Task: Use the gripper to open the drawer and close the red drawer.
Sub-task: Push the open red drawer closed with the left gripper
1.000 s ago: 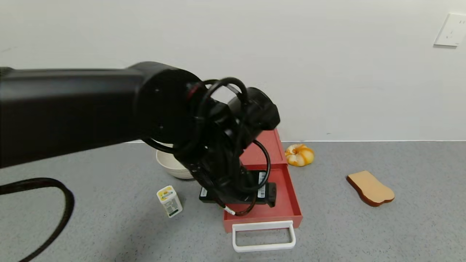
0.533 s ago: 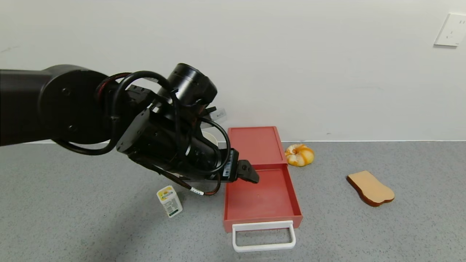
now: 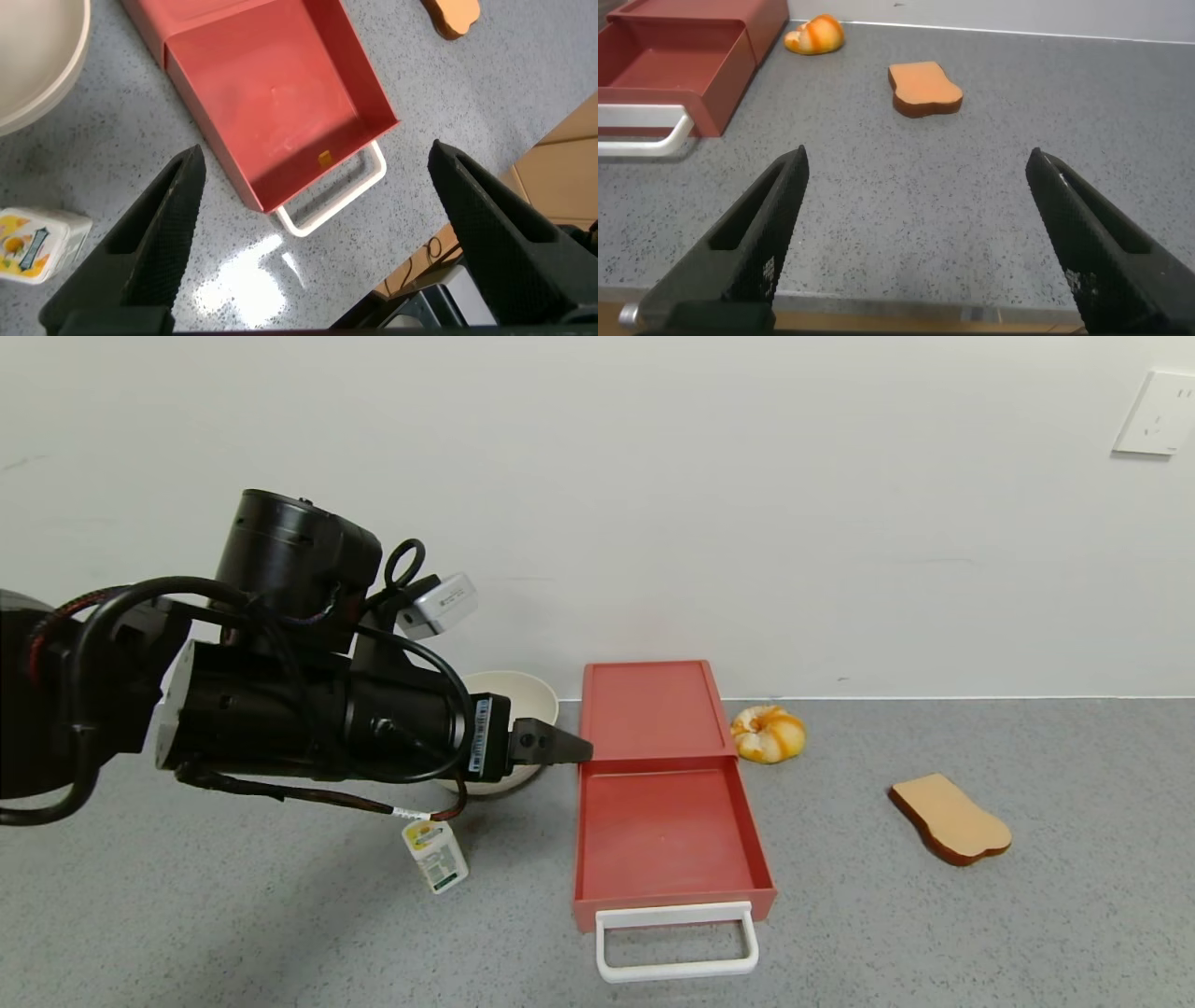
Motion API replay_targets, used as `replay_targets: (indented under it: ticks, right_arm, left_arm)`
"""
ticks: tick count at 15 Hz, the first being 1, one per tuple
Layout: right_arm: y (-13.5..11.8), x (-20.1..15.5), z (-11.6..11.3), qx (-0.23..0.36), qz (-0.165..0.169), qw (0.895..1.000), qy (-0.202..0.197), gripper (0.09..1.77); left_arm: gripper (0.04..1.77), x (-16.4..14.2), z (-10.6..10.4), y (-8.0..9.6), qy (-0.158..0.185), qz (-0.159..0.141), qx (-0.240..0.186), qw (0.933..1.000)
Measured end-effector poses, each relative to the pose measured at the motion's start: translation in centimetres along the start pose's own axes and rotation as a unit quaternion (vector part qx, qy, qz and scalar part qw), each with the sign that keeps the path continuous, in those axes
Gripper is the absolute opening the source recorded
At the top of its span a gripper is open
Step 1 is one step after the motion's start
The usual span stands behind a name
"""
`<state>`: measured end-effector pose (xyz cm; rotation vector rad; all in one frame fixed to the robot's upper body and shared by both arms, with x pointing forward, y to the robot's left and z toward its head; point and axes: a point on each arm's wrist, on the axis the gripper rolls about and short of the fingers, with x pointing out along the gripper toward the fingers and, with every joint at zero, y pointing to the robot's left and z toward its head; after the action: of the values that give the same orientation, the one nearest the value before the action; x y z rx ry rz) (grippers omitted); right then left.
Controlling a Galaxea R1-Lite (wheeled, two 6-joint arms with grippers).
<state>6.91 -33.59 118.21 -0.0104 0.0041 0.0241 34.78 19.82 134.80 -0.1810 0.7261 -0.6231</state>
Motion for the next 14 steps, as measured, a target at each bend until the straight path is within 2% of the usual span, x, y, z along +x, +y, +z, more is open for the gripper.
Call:
replay_targets:
  ticks: [8,14]
  right_arm:
    - [0.0,0.0,0.0,0.0,0.0,1.0,0.0,1.71]
    - [0.0,0.0,0.0,0.0,0.0,1.0,0.0,1.71]
  left_arm:
    - [1.72,-0.72,-0.12,0.01,-0.007,0.002,-0.001,1.0]
    - [1.72,-0.63,0.13,-0.66,-0.006,0.017,-0.012,0.9998]
